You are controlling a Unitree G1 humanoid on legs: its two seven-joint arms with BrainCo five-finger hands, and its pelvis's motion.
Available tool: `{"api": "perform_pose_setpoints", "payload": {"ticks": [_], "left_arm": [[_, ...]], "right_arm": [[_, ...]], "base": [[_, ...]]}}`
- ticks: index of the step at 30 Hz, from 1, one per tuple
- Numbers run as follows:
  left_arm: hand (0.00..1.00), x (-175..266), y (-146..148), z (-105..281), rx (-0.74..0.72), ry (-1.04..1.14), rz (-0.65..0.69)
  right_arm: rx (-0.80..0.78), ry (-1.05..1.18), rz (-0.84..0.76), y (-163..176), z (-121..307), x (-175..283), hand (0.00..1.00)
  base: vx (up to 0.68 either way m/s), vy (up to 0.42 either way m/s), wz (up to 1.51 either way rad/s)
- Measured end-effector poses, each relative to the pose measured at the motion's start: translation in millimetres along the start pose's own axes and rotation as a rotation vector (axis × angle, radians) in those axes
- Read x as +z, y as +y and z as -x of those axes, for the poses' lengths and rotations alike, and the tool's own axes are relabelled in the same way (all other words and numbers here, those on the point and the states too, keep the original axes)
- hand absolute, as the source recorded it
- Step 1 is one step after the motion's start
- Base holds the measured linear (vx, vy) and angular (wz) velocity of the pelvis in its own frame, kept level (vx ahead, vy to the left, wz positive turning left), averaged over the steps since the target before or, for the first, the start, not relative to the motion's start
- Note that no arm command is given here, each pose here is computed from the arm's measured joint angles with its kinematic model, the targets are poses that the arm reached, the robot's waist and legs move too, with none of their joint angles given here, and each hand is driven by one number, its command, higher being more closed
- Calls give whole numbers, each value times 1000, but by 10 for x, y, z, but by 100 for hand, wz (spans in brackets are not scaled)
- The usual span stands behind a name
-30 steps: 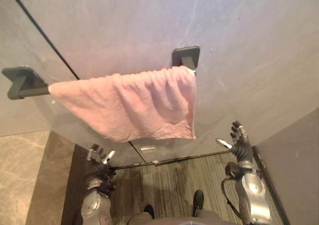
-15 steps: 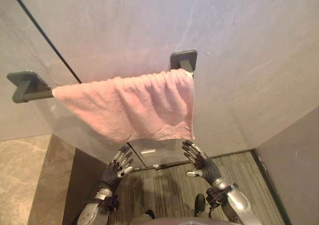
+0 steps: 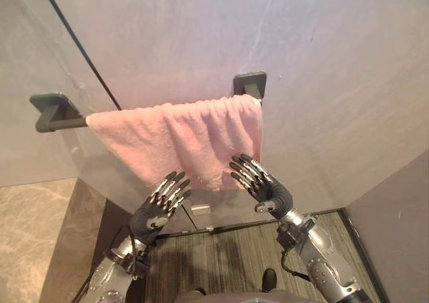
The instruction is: Organize washtable
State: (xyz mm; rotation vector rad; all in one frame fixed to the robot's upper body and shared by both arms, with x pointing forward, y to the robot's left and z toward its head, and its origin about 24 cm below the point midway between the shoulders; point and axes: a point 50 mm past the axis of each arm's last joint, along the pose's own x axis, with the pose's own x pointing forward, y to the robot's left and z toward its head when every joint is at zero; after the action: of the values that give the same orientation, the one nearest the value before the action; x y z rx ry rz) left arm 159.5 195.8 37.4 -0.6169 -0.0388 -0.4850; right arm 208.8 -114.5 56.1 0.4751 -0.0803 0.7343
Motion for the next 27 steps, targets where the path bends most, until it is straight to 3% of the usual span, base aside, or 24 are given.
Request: {"api": "perform_pose_setpoints", "payload": {"ticks": [15, 27], "left_arm": [[0, 296, -116, -337, -65, -278, 90], [0, 231, -98, -682, -60, -306, 172]], "right_arm": [[227, -84, 6, 272, -460, 214, 0], [238, -21, 15, 260, -780, 98, 0]], "base": [[-2, 0, 0], [2, 0, -1]]}}
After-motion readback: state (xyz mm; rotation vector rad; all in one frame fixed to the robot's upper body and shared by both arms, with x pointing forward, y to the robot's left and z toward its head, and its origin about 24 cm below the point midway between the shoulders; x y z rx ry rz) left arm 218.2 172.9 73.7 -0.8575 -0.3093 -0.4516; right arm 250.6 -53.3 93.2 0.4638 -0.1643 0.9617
